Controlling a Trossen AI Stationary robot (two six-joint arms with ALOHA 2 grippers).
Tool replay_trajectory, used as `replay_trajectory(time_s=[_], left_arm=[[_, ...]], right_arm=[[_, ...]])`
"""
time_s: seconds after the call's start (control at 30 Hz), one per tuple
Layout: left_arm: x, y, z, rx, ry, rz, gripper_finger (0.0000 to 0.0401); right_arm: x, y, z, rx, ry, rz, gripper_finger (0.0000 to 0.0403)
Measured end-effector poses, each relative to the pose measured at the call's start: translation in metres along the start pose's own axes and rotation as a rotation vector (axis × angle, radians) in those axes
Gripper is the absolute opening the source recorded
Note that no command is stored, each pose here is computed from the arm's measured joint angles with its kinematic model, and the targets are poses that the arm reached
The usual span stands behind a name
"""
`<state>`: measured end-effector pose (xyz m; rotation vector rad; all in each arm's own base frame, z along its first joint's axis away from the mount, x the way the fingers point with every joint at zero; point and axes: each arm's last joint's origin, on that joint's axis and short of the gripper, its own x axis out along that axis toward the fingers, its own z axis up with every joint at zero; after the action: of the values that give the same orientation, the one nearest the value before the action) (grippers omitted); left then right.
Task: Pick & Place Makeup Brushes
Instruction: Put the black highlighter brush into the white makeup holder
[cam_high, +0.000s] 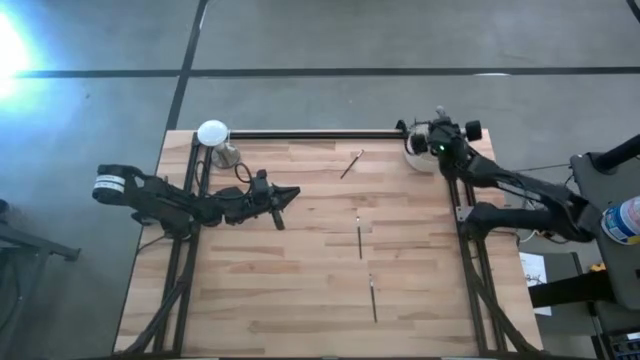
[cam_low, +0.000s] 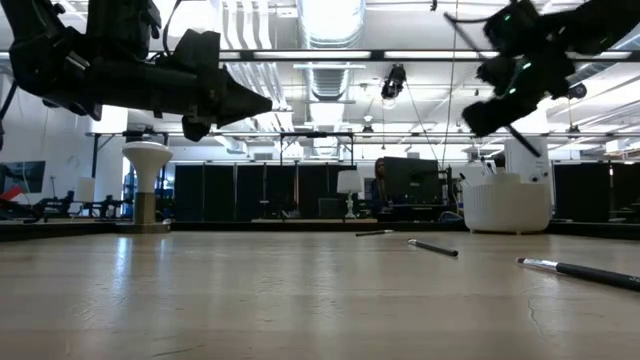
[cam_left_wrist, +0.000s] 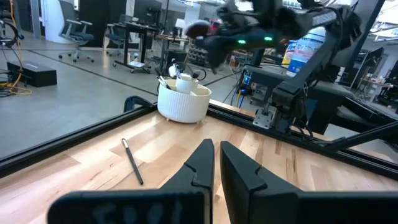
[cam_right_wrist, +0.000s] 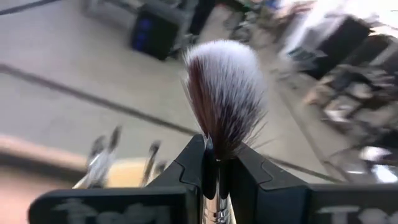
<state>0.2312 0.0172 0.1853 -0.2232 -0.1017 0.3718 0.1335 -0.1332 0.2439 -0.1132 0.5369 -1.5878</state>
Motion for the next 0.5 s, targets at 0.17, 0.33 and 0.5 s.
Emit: replay_trajectory(time_s=[0.17, 0.33, 0.5], left_arm=[[0.0, 0.0, 0.0, 0.0, 0.002, -0.008, 0.002], [0.0, 0.0, 0.0, 0.002, 0.002, -0.011, 0.002], [0.0, -0.001, 0.0, 0.0, 0.006, -0.029, 0.002]], right_arm=[[-0.045, -0.019, -0.025, -0.012, 0.069, 0.251, 0.0036], [-0.076, -0.03, -0.036, 0.028, -0.019, 0.444, 0.0036], [-0.083, -0.052, -0.035, 0.12, -0.107, 0.416, 0.0036]])
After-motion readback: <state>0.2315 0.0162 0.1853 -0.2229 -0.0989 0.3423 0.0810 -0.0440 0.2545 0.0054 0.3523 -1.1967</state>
